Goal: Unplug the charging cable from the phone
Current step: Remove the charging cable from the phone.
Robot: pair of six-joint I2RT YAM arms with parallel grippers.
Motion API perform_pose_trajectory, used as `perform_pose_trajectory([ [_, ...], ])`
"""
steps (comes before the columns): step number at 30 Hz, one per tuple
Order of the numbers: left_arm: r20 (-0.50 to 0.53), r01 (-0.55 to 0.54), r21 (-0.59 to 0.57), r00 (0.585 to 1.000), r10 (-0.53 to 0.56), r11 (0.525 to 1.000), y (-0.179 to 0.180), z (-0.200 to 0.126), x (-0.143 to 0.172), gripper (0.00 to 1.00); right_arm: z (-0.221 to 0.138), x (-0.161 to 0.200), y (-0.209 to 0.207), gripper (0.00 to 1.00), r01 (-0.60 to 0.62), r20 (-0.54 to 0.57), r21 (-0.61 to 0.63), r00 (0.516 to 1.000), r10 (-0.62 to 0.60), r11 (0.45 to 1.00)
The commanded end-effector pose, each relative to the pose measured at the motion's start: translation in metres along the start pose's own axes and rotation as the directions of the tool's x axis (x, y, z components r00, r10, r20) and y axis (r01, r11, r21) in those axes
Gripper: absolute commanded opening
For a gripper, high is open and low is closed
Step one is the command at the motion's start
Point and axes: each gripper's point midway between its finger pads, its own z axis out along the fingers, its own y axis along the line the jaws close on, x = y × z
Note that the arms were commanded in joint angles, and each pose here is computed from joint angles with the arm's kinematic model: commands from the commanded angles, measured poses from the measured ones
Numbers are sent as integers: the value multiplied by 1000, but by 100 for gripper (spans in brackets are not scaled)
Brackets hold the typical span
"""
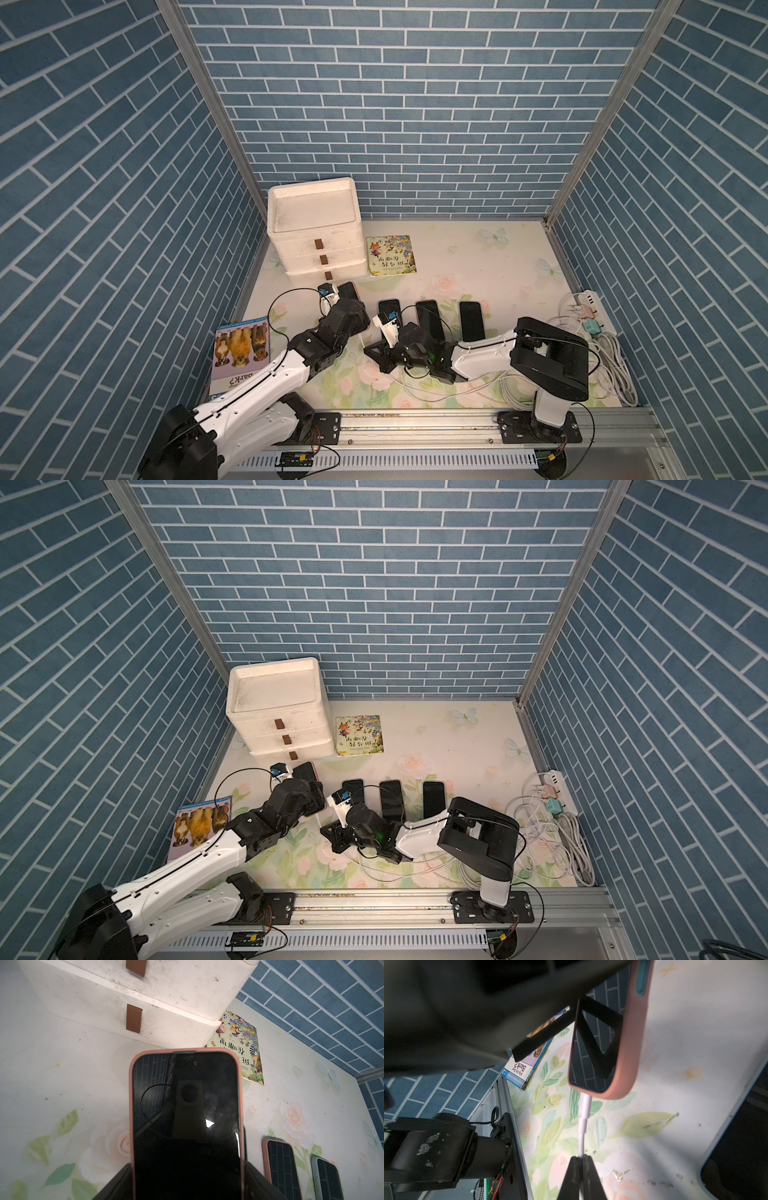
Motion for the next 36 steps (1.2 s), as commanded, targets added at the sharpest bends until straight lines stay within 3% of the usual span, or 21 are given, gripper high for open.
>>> perform_pose_trajectory([
  [1,59,25,20,998,-26,999,-5,-5,-14,0,3,1,0,6,9,-6,-3,1000,-9,1000],
  [13,84,36,25,996,-38,999,-5,-9,-19,0,2,6,-1,0,8,-10,-10,1000,-8,1000],
  [27,111,45,13,993,-46,999,-3,-13,-26,0,3,12,-3,0,13,-20,-9,1000,-13,1000],
  [36,138,36,-85,990,-24,996,17,-18,-30,0,11,19,-10,1,7,-43,7,999,-7,1000],
])
